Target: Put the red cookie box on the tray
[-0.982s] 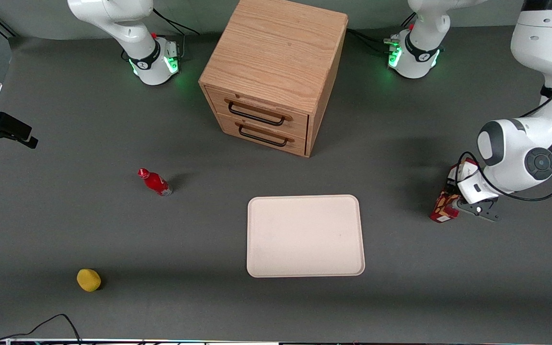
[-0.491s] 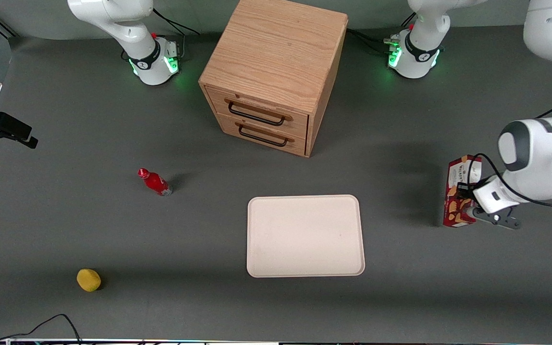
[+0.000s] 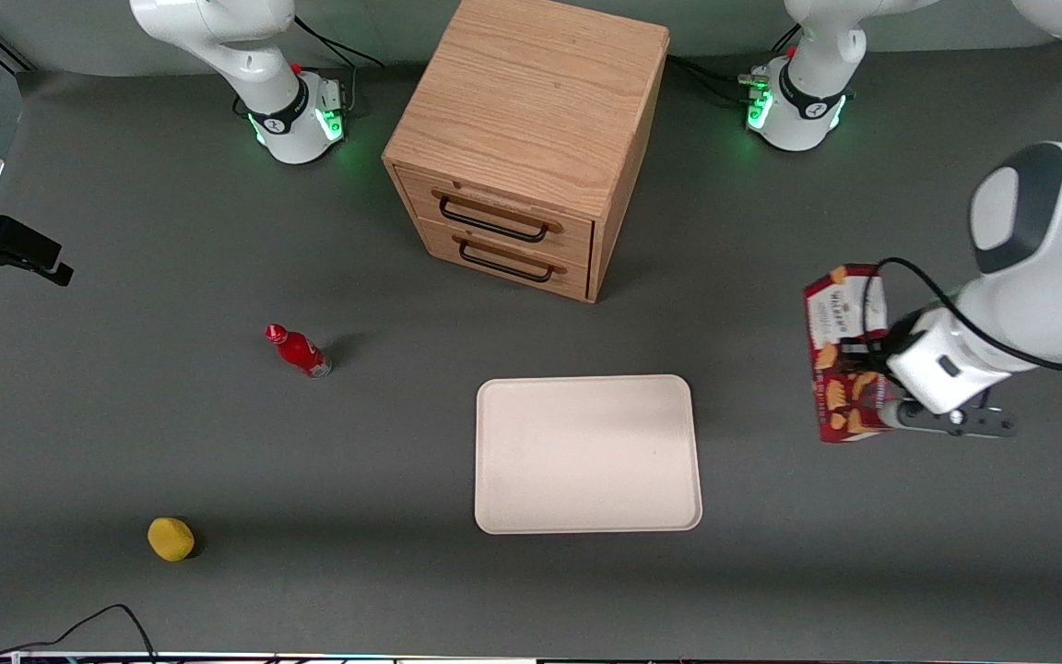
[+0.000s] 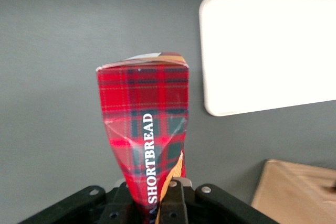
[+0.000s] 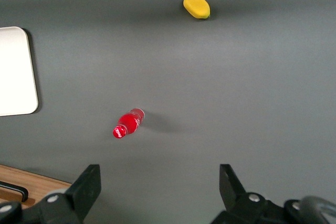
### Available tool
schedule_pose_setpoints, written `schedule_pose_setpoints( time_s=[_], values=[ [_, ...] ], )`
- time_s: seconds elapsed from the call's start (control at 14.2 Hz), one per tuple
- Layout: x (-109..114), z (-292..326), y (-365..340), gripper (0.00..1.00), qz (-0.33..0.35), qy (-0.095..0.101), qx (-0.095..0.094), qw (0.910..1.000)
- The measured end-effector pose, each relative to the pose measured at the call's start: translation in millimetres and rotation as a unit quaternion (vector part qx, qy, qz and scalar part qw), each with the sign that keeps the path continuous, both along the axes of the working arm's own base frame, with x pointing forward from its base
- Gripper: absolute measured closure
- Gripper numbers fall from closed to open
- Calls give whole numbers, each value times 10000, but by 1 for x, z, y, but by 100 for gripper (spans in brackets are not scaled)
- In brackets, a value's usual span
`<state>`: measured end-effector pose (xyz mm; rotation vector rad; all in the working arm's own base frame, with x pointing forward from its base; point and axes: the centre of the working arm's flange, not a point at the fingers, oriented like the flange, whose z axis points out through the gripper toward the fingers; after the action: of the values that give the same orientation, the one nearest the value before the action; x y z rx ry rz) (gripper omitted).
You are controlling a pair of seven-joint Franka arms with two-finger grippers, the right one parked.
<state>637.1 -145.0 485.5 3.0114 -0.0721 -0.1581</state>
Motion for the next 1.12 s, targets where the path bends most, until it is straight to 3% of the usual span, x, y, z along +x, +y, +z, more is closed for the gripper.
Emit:
schedule_pose_setpoints(
  time_s=[0.14, 0.42, 0.56, 0.91, 1.05, 1.12],
  values=[
    [-1, -20, -51, 87, 278, -40, 69, 9996],
    [15, -98, -124, 87, 681, -444, -73, 9967],
    [25, -150, -140, 87, 756, -650, -110, 9950],
    [27, -221, -149, 87, 721, -834, -16, 9939],
    [25, -226, -150, 74, 748, -835, -24, 9937],
    [26, -223, -149, 61, 779, -848, -23, 9933]
  ],
)
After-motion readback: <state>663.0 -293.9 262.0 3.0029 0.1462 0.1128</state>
